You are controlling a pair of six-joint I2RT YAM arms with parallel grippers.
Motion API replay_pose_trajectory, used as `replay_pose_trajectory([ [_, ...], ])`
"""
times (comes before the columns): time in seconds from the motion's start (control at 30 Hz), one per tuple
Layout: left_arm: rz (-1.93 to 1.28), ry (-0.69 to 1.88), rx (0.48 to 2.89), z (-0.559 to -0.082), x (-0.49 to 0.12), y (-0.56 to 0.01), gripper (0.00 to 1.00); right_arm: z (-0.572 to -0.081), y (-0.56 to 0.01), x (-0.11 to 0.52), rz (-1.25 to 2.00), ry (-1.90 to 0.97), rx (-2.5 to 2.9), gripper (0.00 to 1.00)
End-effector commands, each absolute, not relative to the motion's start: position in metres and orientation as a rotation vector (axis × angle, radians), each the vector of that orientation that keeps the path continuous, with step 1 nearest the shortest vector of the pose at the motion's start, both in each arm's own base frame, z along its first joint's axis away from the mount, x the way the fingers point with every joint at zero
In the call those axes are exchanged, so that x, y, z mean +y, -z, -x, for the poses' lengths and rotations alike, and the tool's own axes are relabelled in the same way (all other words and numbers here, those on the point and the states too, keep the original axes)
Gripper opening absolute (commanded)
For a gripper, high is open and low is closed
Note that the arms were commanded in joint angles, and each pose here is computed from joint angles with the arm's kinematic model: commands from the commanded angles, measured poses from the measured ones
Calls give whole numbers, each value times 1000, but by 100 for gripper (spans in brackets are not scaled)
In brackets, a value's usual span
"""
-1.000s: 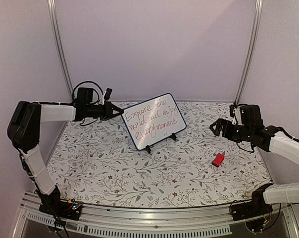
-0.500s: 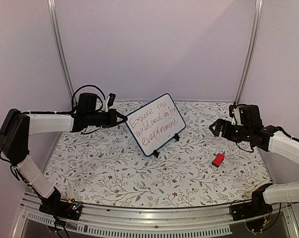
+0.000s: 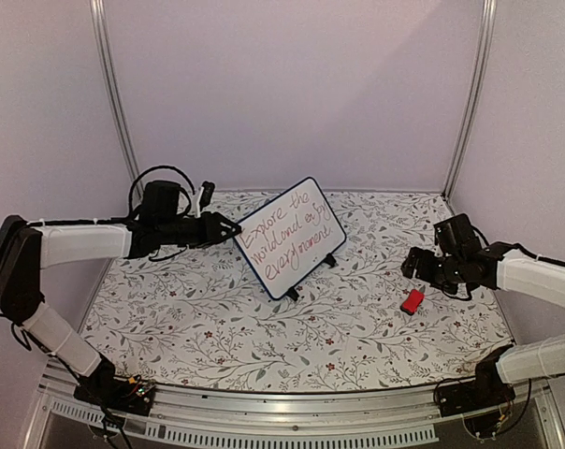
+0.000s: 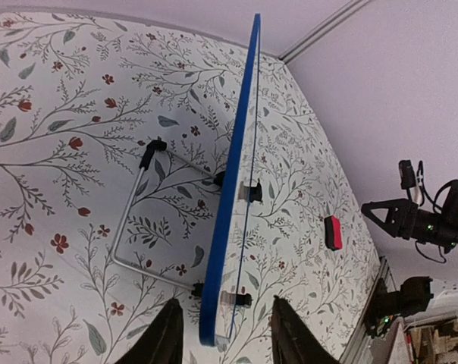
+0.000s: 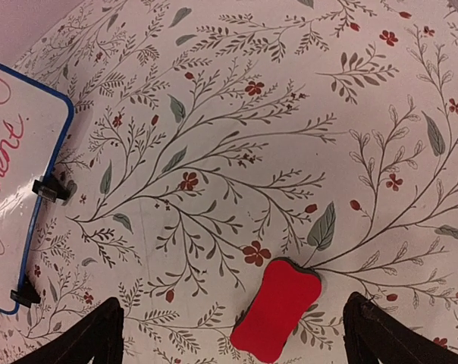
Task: Erase the whiteboard
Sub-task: Move the whiteboard to the center of the board.
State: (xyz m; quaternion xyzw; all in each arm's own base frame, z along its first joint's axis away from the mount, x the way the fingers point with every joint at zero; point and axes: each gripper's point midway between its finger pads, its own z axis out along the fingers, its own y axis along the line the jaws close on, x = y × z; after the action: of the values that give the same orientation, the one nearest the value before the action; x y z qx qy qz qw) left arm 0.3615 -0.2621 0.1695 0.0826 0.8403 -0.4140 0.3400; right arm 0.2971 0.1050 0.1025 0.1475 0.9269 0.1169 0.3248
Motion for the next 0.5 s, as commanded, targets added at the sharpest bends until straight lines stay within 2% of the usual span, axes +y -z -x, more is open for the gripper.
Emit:
replay_pose_trajectory([
  [0.0, -225, 1086, 2170, -354, -265, -185, 51, -277, -78, 98, -524, -217, 2473, 99],
  [0.17, -214, 1010, 2153, -361, -257, -209, 68, -269, -66, 108, -586, -229, 2471, 96],
  [0.27, -187, 926, 2175, -368, -248, -218, 72, -268, -55, 112, -612, -205, 2502, 96],
  [0.47, -206, 822, 2213, -377, -238, -219, 74, -265, -31, 107, -712, -51, 2568, 93],
])
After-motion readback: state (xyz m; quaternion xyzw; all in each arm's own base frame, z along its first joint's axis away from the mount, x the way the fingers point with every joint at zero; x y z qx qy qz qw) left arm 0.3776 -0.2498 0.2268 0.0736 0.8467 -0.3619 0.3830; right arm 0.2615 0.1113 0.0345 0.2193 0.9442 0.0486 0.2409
